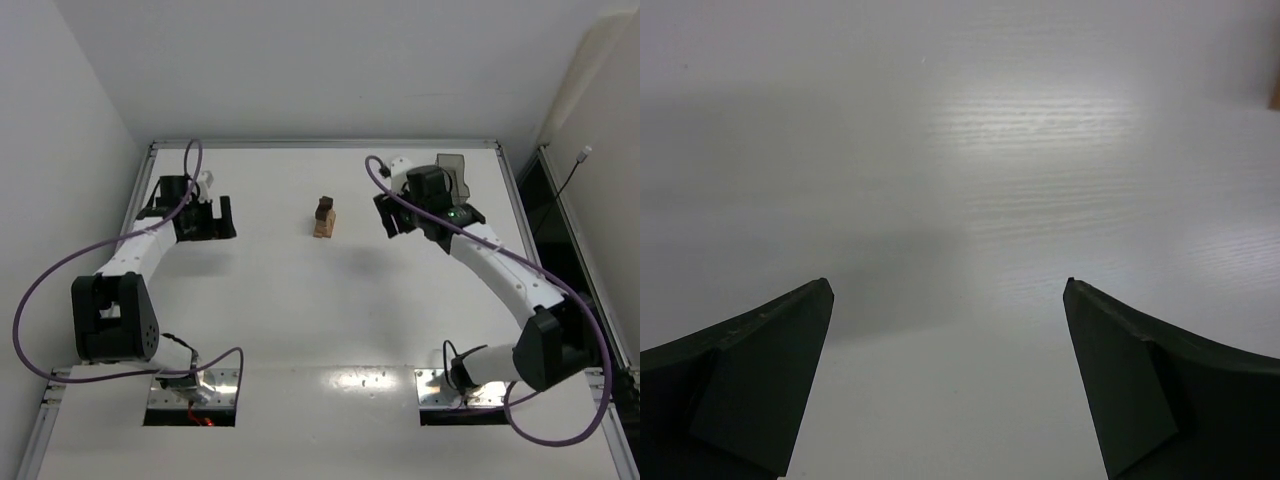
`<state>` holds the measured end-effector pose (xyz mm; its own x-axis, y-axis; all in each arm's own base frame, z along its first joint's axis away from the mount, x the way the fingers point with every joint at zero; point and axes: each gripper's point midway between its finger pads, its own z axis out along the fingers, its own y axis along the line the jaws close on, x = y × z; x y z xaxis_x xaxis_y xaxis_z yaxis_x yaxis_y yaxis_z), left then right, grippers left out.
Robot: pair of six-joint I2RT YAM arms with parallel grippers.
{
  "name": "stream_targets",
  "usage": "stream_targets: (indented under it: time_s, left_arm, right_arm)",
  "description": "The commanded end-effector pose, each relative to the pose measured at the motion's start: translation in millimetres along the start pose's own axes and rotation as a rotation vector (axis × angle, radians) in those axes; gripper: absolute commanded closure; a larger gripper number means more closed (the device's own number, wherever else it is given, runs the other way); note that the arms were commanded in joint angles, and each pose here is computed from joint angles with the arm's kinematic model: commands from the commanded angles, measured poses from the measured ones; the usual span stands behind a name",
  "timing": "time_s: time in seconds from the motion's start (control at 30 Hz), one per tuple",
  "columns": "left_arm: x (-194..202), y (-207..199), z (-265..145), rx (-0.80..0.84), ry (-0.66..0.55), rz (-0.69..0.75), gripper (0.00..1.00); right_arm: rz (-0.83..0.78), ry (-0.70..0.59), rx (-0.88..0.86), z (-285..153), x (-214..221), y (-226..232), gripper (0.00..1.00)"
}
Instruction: Build the wood block tower
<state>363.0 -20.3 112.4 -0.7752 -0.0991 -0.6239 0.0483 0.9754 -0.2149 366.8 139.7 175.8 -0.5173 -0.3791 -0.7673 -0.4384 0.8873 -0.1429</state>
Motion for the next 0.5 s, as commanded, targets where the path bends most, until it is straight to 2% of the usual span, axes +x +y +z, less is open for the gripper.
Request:
stream_targets:
  time_s: [0.0,0.17,0.47]
  left_arm:
    - [-13,8,-9,-0.062,-0.086,0.087,0.00]
    - [2,21,-1,-0.118,-0.058,0.089,0.00]
    - [2,21,0,-0.118,-0.076,0.092,0.00]
  right_arm:
    - [-0.008,0.020,0.000,-8,31,-13,0.41]
    - [0.111,0.049,0.053,-15,69,-39,0.41]
    - [0.196,0.072,0.089,-17,87,-62,0.41]
